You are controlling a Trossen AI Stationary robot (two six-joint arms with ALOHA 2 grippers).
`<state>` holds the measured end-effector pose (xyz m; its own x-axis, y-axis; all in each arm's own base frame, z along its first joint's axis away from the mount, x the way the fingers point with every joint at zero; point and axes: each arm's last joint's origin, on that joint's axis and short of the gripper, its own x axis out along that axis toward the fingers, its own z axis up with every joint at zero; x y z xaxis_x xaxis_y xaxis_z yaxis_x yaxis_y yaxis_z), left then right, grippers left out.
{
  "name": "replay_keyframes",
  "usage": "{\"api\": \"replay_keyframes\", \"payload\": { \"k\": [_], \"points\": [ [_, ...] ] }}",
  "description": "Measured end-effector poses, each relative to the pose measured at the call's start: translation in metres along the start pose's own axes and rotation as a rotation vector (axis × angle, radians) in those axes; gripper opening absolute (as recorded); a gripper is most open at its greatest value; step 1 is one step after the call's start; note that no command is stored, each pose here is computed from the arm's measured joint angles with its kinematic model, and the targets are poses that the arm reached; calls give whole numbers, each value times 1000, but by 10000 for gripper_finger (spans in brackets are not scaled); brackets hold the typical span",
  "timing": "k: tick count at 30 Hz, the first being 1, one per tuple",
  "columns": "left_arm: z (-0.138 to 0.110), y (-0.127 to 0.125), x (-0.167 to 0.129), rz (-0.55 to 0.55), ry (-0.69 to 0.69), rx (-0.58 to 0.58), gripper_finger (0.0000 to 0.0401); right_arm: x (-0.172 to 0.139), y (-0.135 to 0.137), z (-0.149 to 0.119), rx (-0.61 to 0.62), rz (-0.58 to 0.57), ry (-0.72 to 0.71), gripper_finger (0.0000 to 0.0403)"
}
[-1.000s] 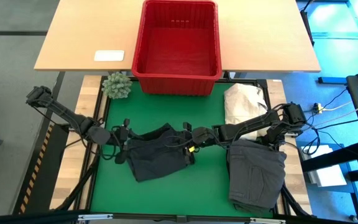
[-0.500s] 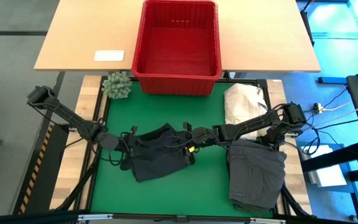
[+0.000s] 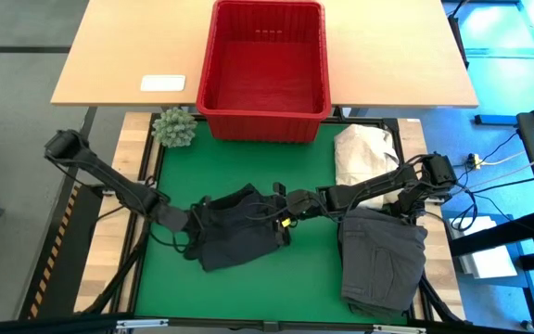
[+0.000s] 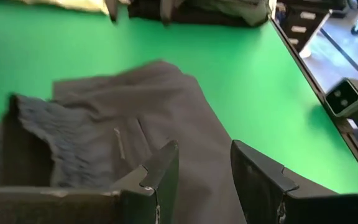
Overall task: Fold laundry
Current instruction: Fold the gray short
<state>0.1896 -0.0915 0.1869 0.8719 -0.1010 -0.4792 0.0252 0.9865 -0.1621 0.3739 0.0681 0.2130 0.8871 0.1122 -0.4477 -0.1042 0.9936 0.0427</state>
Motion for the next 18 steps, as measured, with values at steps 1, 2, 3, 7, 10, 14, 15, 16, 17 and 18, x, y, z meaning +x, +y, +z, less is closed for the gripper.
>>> {"api": "replay_keyframes", "payload": {
  "k": [1, 2, 3, 7, 10, 14, 15, 16, 17, 18],
  "points": [
    [-1, -1, 1, -9, 13, -10, 138, 0, 0, 0, 0, 0, 0, 165],
    [-3, -1, 3, -17, 26, -16, 138, 0, 0, 0, 0, 0, 0, 165],
    [-5, -2, 4, -24, 37, -24, 138, 0, 0, 0, 0, 0, 0, 165],
    [-9, -8, 7, -45, 58, -12, 138, 0, 0, 0, 0, 0, 0, 165],
    [-10, -13, 6, -70, 45, -8, 138, 0, 0, 0, 0, 3, 0, 165],
    [-11, -21, 3, -108, 43, 9, 138, 0, 2, 0, 0, 83, 6, 165],
    [-13, -23, 2, -118, 47, 16, 138, 0, 5, 0, -3, 110, 7, 165],
    [-14, -26, 1, -126, 52, 22, 138, 0, 7, 0, -7, 128, 9, 165],
    [-15, -27, 1, -133, 56, 29, 138, -1, 10, -1, -19, 138, 9, 165],
    [-17, -29, 1, -134, 60, 35, 138, -1, 13, -1, -41, 146, 10, 165]
  ]
}}
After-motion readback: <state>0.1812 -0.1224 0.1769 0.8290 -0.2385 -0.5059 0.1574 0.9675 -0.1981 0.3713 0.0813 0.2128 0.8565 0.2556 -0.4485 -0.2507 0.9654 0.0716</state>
